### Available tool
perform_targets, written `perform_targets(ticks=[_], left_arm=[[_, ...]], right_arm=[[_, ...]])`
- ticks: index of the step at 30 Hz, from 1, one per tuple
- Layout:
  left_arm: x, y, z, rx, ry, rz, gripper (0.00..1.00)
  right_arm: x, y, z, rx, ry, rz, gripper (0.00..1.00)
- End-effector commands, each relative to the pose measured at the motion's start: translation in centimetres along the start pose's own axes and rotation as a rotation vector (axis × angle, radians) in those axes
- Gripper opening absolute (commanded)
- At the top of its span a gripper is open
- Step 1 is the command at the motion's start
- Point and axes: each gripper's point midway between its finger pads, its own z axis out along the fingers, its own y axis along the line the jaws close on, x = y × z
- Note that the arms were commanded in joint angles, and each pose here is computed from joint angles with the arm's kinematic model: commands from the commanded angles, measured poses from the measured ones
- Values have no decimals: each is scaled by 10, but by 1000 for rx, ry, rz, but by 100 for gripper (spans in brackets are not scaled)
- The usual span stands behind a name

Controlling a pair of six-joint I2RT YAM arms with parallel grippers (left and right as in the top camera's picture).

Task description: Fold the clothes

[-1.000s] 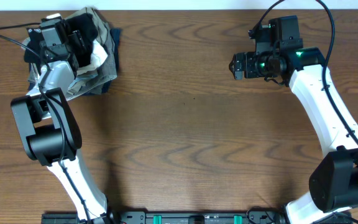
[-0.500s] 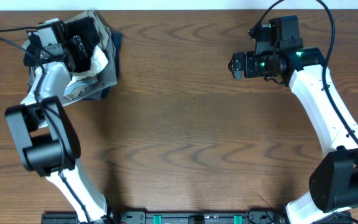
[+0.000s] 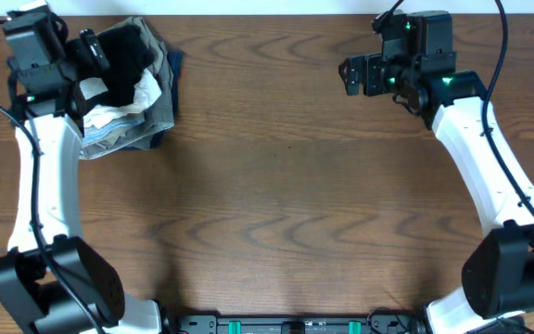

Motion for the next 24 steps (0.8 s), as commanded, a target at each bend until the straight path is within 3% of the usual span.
perform_targets(ticks=[1,10,16,19,24], left_arm=[[10,4,7,-10,33,-12,98],[10,4,7,-10,33,-12,98],[10,4,7,-10,33,-11,98],[10,4,7,-10,33,-12,98],[10,4,7,-10,33,-12,98]], right_arm=[[-25,14,-37,-10,-95,-59,99],[-63,39,-131,-27,-299,-93,99],[-71,46,-161,-29,-364,-109,99],[-71,46,-161,-28,-362,-109,99],[-34,40,-150,-13,-208,-62,99]])
